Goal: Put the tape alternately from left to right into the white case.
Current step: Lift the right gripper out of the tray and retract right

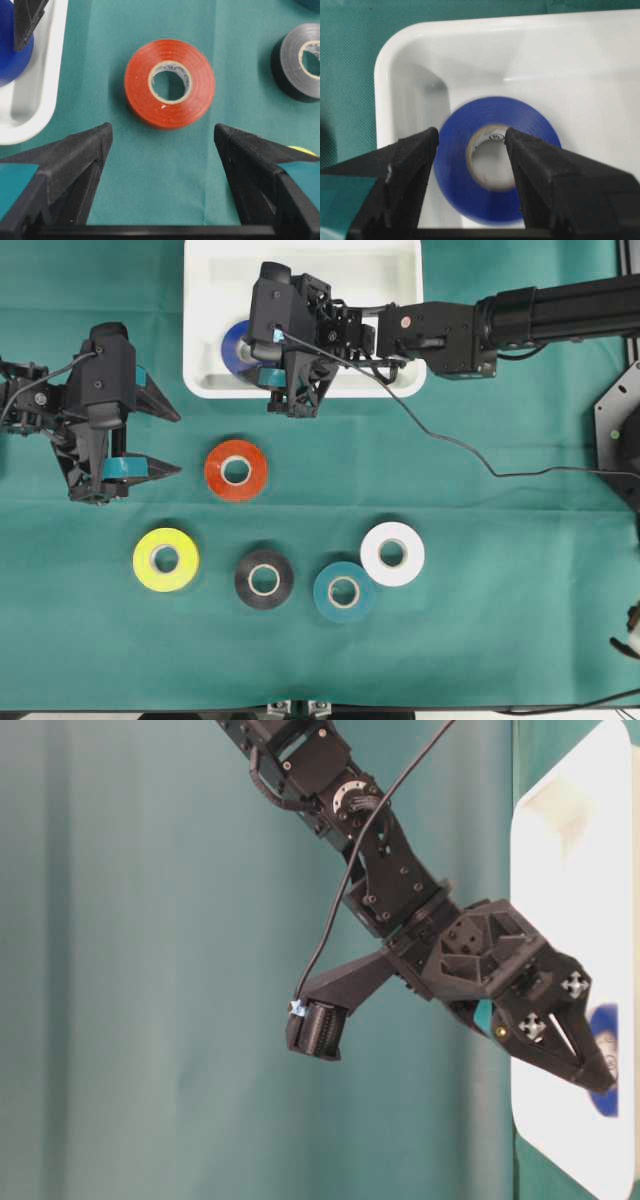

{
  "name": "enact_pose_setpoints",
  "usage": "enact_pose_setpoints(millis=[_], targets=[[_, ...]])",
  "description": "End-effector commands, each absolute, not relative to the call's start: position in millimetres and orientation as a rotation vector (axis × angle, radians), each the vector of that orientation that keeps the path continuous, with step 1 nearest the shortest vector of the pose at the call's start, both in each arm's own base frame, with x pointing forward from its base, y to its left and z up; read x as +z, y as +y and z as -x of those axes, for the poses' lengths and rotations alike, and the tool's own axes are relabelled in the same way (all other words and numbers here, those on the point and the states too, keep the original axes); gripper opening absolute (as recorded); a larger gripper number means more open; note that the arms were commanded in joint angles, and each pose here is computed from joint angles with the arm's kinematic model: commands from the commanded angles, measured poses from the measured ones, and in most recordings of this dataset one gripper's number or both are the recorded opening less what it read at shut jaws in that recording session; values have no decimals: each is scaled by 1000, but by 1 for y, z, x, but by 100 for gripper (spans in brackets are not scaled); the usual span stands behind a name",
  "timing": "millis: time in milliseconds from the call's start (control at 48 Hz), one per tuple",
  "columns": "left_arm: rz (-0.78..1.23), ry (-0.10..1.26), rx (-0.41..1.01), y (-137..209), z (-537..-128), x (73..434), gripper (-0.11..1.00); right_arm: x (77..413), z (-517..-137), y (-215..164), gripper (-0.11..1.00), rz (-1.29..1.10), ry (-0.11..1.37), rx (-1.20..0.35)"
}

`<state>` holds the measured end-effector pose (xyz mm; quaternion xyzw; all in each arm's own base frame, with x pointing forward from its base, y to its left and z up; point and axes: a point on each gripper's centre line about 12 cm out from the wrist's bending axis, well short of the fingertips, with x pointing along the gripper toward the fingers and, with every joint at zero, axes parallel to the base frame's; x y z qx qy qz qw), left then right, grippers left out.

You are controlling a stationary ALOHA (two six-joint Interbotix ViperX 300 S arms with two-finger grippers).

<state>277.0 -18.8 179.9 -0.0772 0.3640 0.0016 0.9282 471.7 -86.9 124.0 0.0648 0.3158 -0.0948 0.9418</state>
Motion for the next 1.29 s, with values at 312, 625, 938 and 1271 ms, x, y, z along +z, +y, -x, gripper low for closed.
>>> enact_pose_setpoints(millis=[312, 625, 938, 1271], targets=[[157, 729, 0, -19, -279, 184, 39, 172, -470, -78, 66, -116, 543, -174], [157, 732, 0, -19, -278, 183, 39, 203, -450, -59, 66, -97, 498, -136], [158, 731, 0, -19, -278, 184, 39, 208, -416, -44, 66, -96, 502, -112], [157, 732, 0, -19, -278, 183, 39, 209, -374, -26, 66, -94, 460, -69]])
